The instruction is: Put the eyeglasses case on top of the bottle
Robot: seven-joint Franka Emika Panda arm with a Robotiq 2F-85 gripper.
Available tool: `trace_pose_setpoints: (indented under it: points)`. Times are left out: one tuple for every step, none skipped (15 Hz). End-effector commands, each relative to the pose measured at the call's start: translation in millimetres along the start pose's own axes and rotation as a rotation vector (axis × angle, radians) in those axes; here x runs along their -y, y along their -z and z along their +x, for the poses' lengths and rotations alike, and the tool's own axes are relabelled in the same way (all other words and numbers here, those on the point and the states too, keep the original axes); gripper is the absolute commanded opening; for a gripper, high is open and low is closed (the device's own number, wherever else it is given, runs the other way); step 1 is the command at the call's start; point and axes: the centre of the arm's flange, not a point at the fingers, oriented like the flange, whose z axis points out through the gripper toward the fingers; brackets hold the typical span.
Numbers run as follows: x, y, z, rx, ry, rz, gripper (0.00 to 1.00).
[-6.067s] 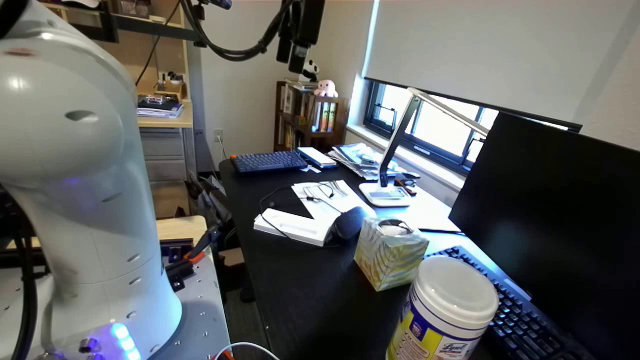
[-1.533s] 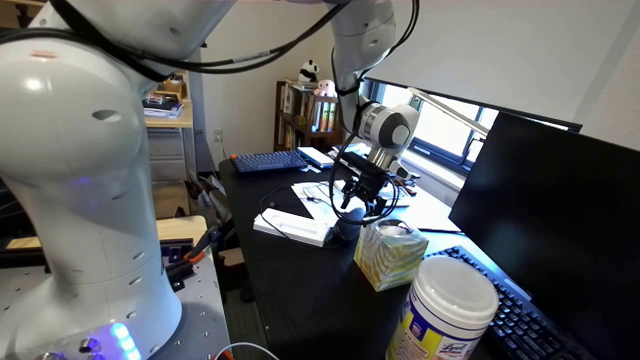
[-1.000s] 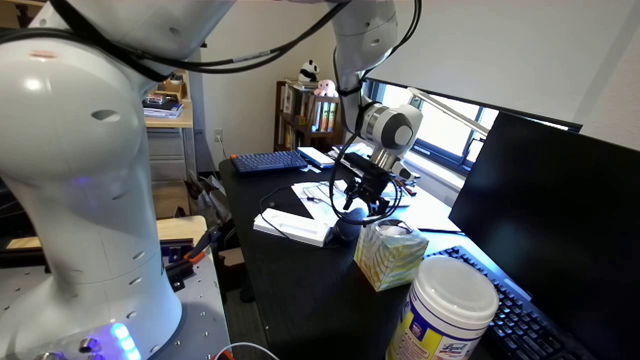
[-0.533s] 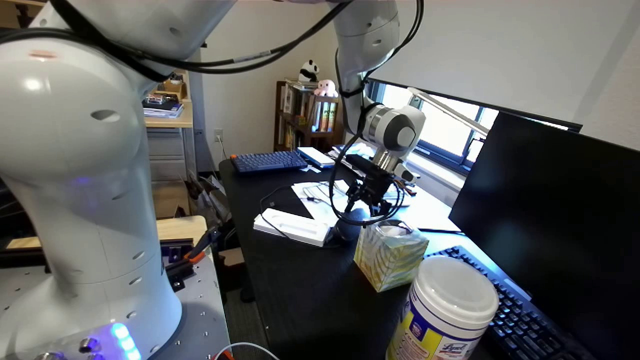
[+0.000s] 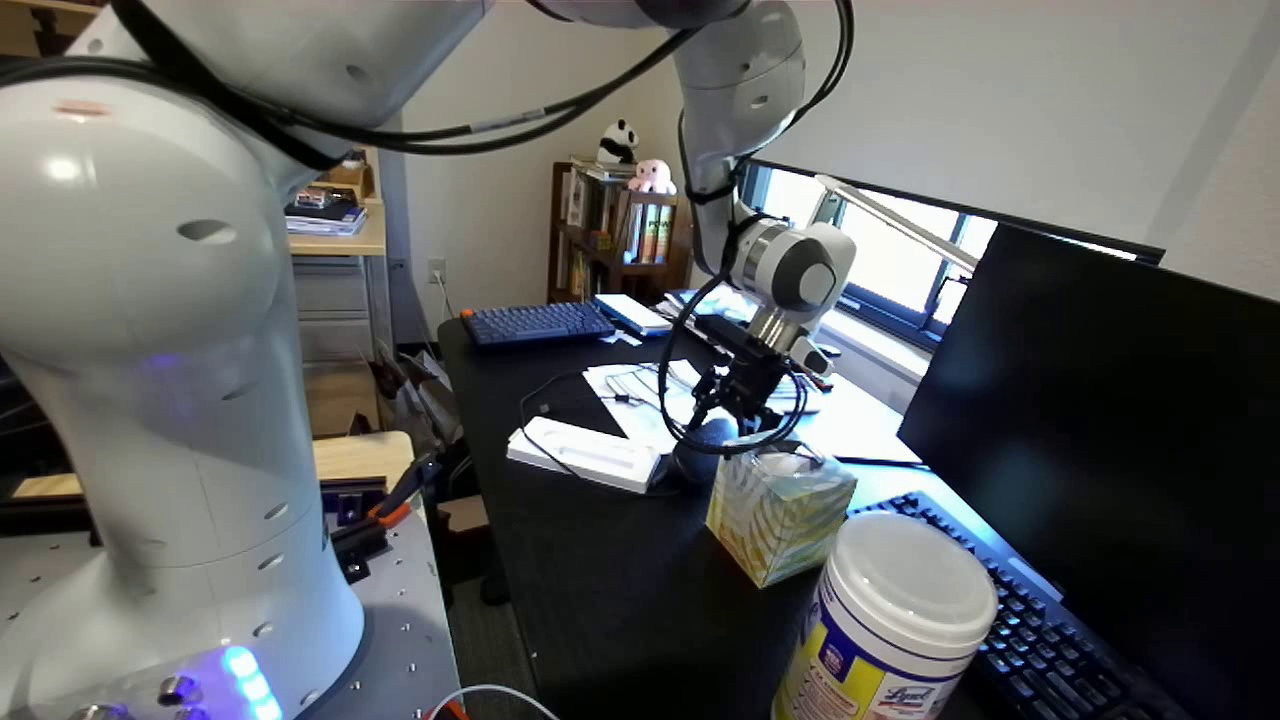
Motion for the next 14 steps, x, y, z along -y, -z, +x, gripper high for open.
trace_pose_setpoints:
  points:
    - [-5.4,-1.9,13.3,0.035,0.007,0.051,1.0]
    - [-6.0,-2.5,14.0,0.042,0.006,0.055,1.0]
    - [-6.9,-2.8,15.0,0.048,0.004,0.059,1.0]
    - [-7.4,-3.0,16.0,0.052,0.004,0.059,1.0]
    - [-7.7,-3.4,16.8,0.054,0.002,0.06,1.0]
    - [-8.0,-3.7,17.8,0.057,-0.002,0.057,1.0]
    - [-8.9,-1.3,17.4,0.043,-0.024,0.054,1.0]
    - [-9.2,0.7,17.3,0.041,-0.027,0.044,1.0]
    - [-9.7,1.2,18.0,0.033,-0.04,0.035,1.0]
    - [-9.7,0.4,19.0,0.037,-0.038,0.032,0.97]
    - [-9.3,-1.0,20.1,0.04,-0.039,0.027,0.74]
    - [-8.9,-2.2,20.6,0.039,-0.038,0.02,0.73]
    - [-7.7,-3.4,20.1,0.037,-0.036,0.017,0.69]
    - [-7.2,-4.2,19.9,0.036,-0.036,0.016,0.62]
